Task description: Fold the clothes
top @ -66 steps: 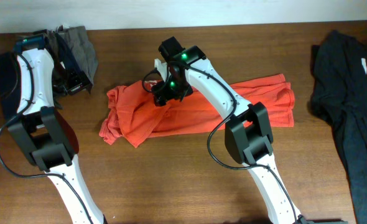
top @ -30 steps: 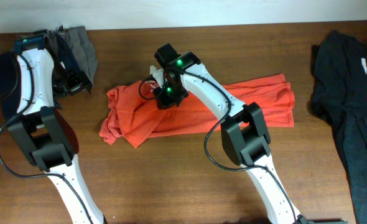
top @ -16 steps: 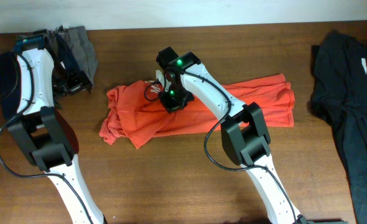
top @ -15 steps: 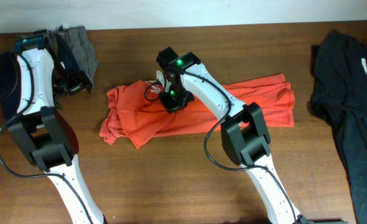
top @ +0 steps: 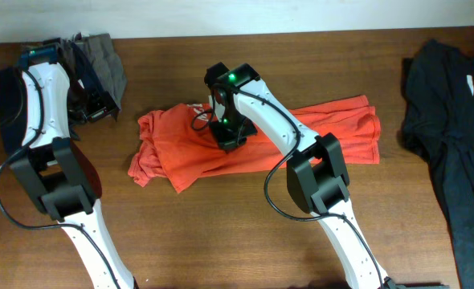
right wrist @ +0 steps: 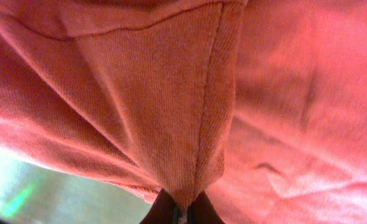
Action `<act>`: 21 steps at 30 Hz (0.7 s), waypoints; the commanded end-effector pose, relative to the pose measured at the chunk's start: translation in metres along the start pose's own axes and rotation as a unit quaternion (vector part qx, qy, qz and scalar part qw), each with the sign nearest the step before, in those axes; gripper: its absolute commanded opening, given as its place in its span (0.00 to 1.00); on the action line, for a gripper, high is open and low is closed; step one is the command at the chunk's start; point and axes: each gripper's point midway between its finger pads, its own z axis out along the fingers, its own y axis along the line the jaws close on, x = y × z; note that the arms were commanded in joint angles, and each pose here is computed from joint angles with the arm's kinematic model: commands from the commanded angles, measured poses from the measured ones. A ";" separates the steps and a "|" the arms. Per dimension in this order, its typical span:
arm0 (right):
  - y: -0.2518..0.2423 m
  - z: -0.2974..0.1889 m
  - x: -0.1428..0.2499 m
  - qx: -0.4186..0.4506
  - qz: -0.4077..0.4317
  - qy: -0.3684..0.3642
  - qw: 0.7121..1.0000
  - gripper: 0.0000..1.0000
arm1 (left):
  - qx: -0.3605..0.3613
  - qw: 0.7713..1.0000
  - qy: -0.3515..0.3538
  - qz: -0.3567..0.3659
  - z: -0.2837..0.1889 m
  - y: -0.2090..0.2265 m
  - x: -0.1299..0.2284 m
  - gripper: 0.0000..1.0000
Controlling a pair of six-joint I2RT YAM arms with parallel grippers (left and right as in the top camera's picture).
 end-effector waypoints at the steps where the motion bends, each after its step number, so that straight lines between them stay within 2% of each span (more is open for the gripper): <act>1: 0.010 -0.017 0.004 -0.012 0.002 -0.006 1.000 0.04 | 0.004 1.000 -0.006 -0.007 -0.006 0.000 0.000 0.99; 3: 0.012 -0.017 0.009 -0.018 0.004 0.005 1.000 0.04 | 0.004 1.000 -0.007 -0.007 -0.006 0.000 0.000 0.99; 5: 0.015 -0.017 0.015 -0.029 0.008 0.018 0.999 0.08 | 0.004 1.000 -0.007 -0.007 -0.006 0.000 0.000 0.99; 11: 0.018 -0.017 0.024 -0.029 0.010 0.034 0.999 0.10 | 0.004 1.000 -0.007 -0.007 -0.006 0.000 0.000 0.99; 12: 0.018 -0.016 0.024 -0.029 0.009 0.034 0.999 0.15 | 0.004 1.000 -0.007 -0.007 -0.006 0.000 0.000 0.99; 13: 0.020 -0.016 0.024 -0.028 0.007 0.034 0.999 0.31 | 0.004 1.000 -0.007 -0.007 -0.006 0.000 0.000 0.99; 14: 0.021 -0.016 0.024 -0.028 0.003 0.033 0.999 0.56 | 0.004 1.000 -0.007 -0.007 -0.006 0.000 0.000 0.99; 15: 0.021 -0.015 0.024 -0.028 0.002 0.033 0.999 0.76 | 0.004 1.000 -0.007 -0.007 -0.006 0.000 0.000 0.99; 16: 0.022 -0.015 0.024 -0.028 0.002 0.033 0.999 0.81 | 0.004 1.000 -0.006 -0.007 -0.006 0.000 0.001 0.99; 17: 0.021 -0.015 0.023 -0.028 0.002 0.032 0.999 0.82 | 0.004 1.000 -0.006 -0.007 -0.006 0.000 0.001 0.99; 21: 0.021 -0.023 0.020 -0.027 0.002 0.022 0.999 0.82 | 0.004 1.000 -0.006 -0.007 -0.006 0.000 0.001 0.99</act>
